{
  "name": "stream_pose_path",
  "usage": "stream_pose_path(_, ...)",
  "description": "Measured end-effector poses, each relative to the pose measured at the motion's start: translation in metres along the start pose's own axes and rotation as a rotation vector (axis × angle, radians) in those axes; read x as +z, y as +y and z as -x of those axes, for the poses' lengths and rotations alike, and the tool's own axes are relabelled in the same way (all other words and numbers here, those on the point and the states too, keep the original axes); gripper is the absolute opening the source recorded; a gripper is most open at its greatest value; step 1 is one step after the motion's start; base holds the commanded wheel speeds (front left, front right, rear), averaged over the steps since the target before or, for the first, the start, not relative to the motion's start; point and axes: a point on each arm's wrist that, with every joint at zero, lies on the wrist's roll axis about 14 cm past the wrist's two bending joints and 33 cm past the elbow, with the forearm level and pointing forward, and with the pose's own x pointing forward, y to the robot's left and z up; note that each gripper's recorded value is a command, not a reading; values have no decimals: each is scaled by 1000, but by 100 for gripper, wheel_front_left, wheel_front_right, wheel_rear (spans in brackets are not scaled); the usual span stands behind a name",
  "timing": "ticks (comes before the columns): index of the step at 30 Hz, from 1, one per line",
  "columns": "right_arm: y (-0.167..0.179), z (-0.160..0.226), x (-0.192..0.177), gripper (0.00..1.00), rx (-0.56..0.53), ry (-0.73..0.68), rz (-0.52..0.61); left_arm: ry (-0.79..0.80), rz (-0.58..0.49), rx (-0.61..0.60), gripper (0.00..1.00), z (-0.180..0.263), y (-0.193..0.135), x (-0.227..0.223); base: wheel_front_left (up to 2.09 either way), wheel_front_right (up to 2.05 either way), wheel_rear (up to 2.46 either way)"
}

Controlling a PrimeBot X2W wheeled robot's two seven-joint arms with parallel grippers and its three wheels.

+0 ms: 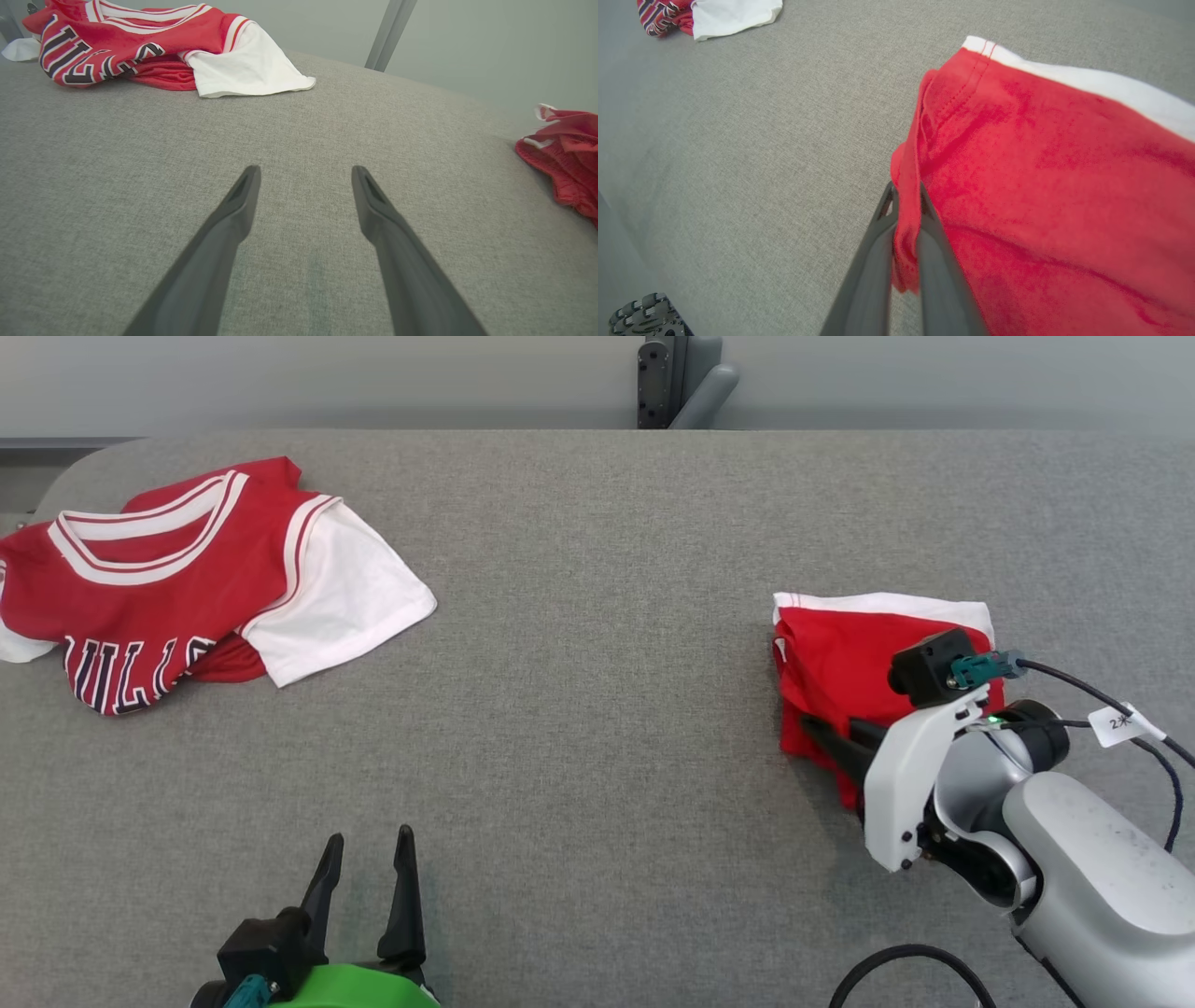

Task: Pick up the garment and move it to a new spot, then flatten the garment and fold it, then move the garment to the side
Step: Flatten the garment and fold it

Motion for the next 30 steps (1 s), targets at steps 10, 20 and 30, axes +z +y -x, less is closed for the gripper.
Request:
stream_pose_path(10,-11,46,49,100,-85,-337,-59,-26,6,8,100,11,2,6,0,0,0)
stream_pose_path(20,-92,155,22,100,-587,-626,64,-68,-12,-29,100,19,-9,17,0,0,0)
stream_pose_path(30,-98,184,-49,100,-790,-517,20,-112,-39,-47,100,29,-10,28,0,0,0)
